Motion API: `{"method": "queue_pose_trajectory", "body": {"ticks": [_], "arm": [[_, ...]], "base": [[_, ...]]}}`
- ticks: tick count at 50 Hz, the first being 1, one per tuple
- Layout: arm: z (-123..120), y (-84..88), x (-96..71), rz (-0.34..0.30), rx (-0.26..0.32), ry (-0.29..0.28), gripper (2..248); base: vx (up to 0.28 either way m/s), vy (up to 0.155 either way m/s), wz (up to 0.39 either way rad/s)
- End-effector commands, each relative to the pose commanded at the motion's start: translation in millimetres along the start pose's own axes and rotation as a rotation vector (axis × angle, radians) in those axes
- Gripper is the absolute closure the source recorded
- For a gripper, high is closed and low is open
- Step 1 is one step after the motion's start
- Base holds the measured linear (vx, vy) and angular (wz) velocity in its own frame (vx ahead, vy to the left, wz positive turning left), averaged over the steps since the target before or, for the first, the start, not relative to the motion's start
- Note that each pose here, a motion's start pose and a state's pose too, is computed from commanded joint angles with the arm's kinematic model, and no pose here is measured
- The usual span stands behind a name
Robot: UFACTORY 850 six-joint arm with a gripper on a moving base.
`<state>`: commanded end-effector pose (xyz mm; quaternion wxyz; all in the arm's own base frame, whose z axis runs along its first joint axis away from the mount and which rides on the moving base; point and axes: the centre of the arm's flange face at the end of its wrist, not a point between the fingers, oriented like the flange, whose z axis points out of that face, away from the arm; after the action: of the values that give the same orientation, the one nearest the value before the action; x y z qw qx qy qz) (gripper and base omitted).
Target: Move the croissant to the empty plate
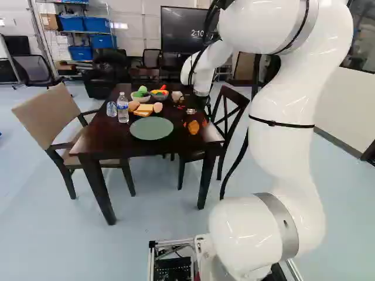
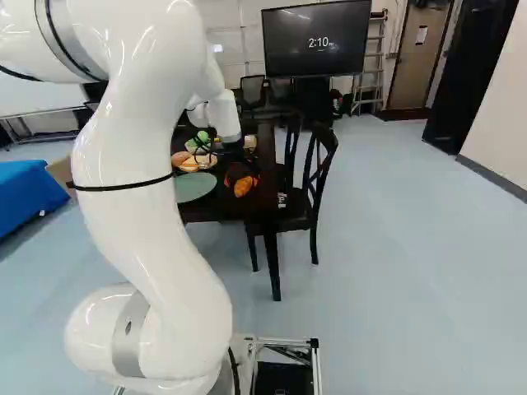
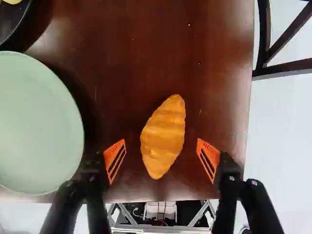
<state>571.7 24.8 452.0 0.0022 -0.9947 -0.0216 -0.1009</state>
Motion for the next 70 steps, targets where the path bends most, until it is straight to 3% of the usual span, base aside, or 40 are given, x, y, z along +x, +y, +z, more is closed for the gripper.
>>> {"method": "queue_pose_trajectory", "body": {"ticks": [4,5,9,10,14,15,25,26,31,70], "arm": [[0.0,0.0,0.0,0.000,0.000,0.000,47],[0.0,0.0,0.0,0.000,0.000,0.000,59],[0.0,0.0,0.0,0.000,0.000,0.000,59],[0.0,0.0,0.0,0.000,0.000,0.000,71],[0.0,0.0,0.0,0.000,0.000,0.000,71],[0.0,0.0,0.0,0.000,0.000,0.000,83],[0.0,0.0,0.0,0.000,0.000,0.000,95],[0.0,0.0,0.0,0.000,0.000,0.000,107],[0.0,0.0,0.0,0.000,0.000,0.000,116],[0.0,0.0,0.0,0.000,0.000,0.000,123]], "base": [[0.000,0.000,0.000],[0.000,0.000,0.000],[0.000,0.000,0.000],[0.000,0.000,0.000],[0.000,0.000,0.000],[0.000,0.000,0.000],[0.000,0.000,0.000],[0.000,0.000,0.000],[0.000,0.000,0.000],[0.000,0.000,0.000]]}}
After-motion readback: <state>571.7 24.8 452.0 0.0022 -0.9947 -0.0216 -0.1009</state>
